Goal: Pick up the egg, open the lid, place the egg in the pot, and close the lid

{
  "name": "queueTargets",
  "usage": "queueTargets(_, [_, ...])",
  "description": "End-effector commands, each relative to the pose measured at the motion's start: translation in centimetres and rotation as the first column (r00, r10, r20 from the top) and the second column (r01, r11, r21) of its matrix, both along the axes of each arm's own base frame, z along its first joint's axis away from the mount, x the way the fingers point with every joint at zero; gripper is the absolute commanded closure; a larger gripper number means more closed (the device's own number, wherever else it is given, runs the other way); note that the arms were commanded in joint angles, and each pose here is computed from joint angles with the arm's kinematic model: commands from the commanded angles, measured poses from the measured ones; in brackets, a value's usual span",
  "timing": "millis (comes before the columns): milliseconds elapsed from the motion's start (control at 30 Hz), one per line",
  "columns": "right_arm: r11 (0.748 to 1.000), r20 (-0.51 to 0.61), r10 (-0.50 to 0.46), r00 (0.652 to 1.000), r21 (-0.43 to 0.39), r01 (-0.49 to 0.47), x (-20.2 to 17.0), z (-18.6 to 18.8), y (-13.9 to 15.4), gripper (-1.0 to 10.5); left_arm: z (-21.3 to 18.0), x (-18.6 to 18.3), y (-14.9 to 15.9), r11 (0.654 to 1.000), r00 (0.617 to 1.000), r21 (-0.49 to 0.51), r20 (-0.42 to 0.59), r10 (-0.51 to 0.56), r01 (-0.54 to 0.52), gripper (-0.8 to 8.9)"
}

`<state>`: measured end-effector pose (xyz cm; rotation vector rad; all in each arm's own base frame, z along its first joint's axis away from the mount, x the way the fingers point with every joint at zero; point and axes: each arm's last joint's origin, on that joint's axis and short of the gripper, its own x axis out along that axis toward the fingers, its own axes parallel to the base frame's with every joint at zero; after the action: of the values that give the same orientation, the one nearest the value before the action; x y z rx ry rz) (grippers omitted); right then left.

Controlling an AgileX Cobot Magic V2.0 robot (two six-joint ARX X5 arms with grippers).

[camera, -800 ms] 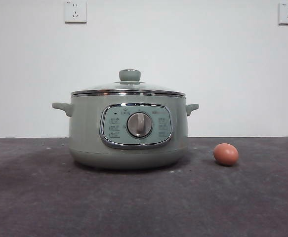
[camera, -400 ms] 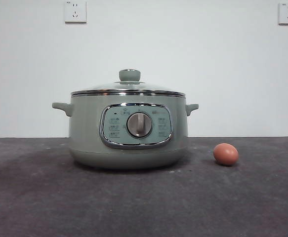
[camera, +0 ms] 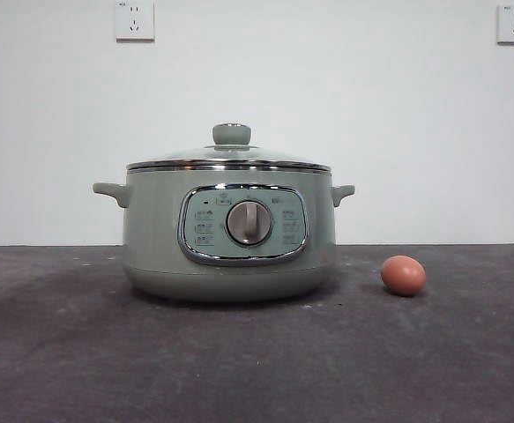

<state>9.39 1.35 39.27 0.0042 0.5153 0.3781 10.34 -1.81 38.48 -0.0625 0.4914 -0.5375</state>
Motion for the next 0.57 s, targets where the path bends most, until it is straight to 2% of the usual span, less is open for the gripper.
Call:
queueTargets(33, [1.0,-0.002,0.004,1.0,0.002,-0.004,0.2,0.1,0.0,2.8,0.1,0.4,0.0,1.0,1.0,-0.005,-0.006,-0.002,0.002,0.51])
queueTargets(233, [1.0,-0.059,0.005,0.998,0.001,-0.005,1.9,-0.4,0.1,2.8,0.0,0.9,0.0,1.0,1.0,-0.005,-0.017,-0.002,0.002,0.52])
queueTargets(400, [1.0,-0.115,0.029,0.993,0.016,-0.027,3.4,-1.0,0.3,2.8,0.7,1.9,-0.2,1.0,0.998,-0.019,0.054,-0.024,0.025,0.53])
queueTargets(467, [0.999,-0.129,0.033,0.991,0.018,-0.031,3.9,-1.1,0.3,2.8,1.0,3.1,-0.6,0.998,0.998,-0.023,0.036,-0.056,0.057,0.53])
queueTargets(567, [0.999,-0.123,0.042,0.992,0.024,-0.039,4.8,-1.2,0.4,2.8,1.7,6.8,-2.2,0.991,0.991,-0.014,0.0,-0.134,0.134,0.53])
